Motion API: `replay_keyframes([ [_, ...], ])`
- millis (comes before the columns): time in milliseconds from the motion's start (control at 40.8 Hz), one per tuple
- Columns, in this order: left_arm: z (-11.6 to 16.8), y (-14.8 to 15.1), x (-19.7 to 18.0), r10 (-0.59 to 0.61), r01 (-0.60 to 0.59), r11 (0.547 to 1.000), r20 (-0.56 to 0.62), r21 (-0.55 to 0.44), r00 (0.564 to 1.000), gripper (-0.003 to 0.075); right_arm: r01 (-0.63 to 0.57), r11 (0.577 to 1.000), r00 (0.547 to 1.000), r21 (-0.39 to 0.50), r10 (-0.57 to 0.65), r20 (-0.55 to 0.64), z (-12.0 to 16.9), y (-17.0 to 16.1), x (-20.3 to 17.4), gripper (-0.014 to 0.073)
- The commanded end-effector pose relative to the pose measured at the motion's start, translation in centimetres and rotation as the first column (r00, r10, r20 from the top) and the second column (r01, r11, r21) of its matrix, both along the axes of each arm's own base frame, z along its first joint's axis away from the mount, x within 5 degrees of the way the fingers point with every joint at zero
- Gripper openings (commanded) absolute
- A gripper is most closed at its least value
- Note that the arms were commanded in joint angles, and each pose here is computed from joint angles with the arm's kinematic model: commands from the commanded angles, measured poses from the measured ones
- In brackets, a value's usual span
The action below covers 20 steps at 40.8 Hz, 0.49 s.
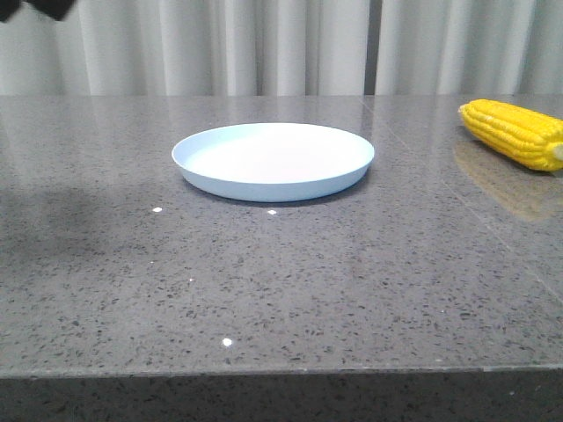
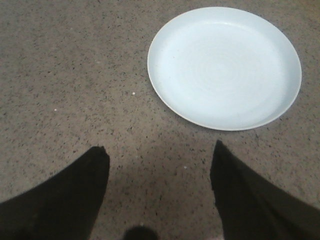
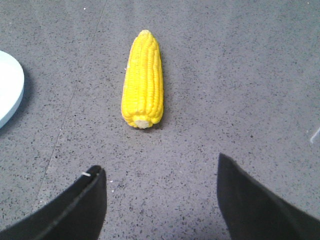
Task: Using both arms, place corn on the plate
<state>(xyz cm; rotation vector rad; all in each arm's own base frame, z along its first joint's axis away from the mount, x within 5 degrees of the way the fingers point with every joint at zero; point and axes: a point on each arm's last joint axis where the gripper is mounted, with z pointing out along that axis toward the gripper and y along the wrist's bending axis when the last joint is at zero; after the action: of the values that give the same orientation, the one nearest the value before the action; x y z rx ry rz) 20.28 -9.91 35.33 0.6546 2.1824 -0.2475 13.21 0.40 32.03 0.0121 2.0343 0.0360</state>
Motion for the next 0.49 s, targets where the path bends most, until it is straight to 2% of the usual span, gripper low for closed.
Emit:
replay_keyframes([
  [0,1.3,0.9,-2.4,0.003,0.002,0.999,0.106,-0.049,0.994,0.0441,-0.001,1.000,0.996,-0.011,0.002,0.086,1.4,0.0,0.4,0.0500],
  [220,-0.2,2.6,-5.9,-0.008,0.013,0.999,0.137,-0.041,0.991,0.0441,-0.001,1.000,0.996,-0.011,0.002,0.086,1.4,0.0,0.4,0.0500],
  [465,-0.1,3.4,-7.7,-0.004,0.016,0.998,0.183,-0.061,0.983,0.0441,-0.001,1.000,0.996,-0.011,0.002,0.086,1.4,0.0,0.4,0.0500],
])
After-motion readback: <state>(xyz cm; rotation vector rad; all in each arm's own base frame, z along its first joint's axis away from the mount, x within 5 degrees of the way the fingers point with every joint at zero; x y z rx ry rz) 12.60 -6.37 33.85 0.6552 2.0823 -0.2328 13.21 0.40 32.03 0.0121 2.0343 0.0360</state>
